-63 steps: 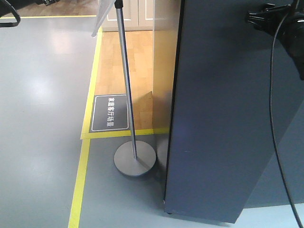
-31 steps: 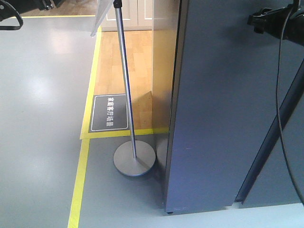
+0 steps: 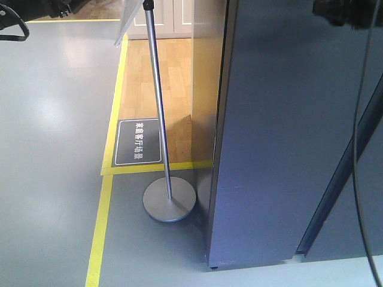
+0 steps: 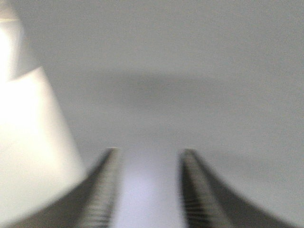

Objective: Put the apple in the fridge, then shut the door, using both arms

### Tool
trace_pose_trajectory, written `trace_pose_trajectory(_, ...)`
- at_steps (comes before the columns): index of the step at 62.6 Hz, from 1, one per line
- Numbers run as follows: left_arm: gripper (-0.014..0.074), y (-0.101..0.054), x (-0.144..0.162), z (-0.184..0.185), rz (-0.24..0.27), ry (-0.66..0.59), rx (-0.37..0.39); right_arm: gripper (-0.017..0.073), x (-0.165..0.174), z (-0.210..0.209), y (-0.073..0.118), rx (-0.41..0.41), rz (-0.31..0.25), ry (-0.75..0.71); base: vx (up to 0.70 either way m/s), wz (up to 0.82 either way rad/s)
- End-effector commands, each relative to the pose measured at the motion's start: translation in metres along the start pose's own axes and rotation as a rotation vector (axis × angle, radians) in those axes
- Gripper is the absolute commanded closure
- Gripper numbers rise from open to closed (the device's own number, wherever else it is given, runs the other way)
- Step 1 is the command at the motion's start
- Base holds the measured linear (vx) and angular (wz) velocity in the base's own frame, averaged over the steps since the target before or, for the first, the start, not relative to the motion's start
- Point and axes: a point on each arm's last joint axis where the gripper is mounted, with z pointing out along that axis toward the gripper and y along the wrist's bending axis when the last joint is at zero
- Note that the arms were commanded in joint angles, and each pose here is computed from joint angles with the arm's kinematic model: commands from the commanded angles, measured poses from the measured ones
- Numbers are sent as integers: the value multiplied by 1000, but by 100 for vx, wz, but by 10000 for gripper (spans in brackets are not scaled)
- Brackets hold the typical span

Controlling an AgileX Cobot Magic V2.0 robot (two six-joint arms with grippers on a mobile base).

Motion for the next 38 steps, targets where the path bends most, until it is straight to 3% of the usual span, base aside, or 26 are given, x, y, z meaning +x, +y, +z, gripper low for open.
trace_pose_trajectory(1,494,-50,-16,-5,73,-42,121,506,-34,-57,29,-83,-79,-50,0,0)
trace_pose_trajectory(3,526,-55,-16,-5,81,-37,132,570,-38,-69,36,-109,-103,-50,0,0)
trace_pose_trajectory(8,603,-68,-15,-7,113,-11,154,573,-43,-94,53,-174,-164,-37,0,0)
trace_pose_trajectory(19,601,-107,-5,-15,243,132,165,566,-43,-146,82,-235,-256,-67,0,0)
trace_pose_trajectory(28,601,-143,18,-30,381,282,39,566,-10,-179,104,-268,-291,-81,0,0)
trace_pose_trajectory(31,601,-153,30,-38,388,307,16,566,9,-189,111,-280,-294,-83,0,0)
trace_pose_trajectory(38,601,-160,73,-56,324,356,-24,566,68,-208,125,-275,-269,-86,0,0)
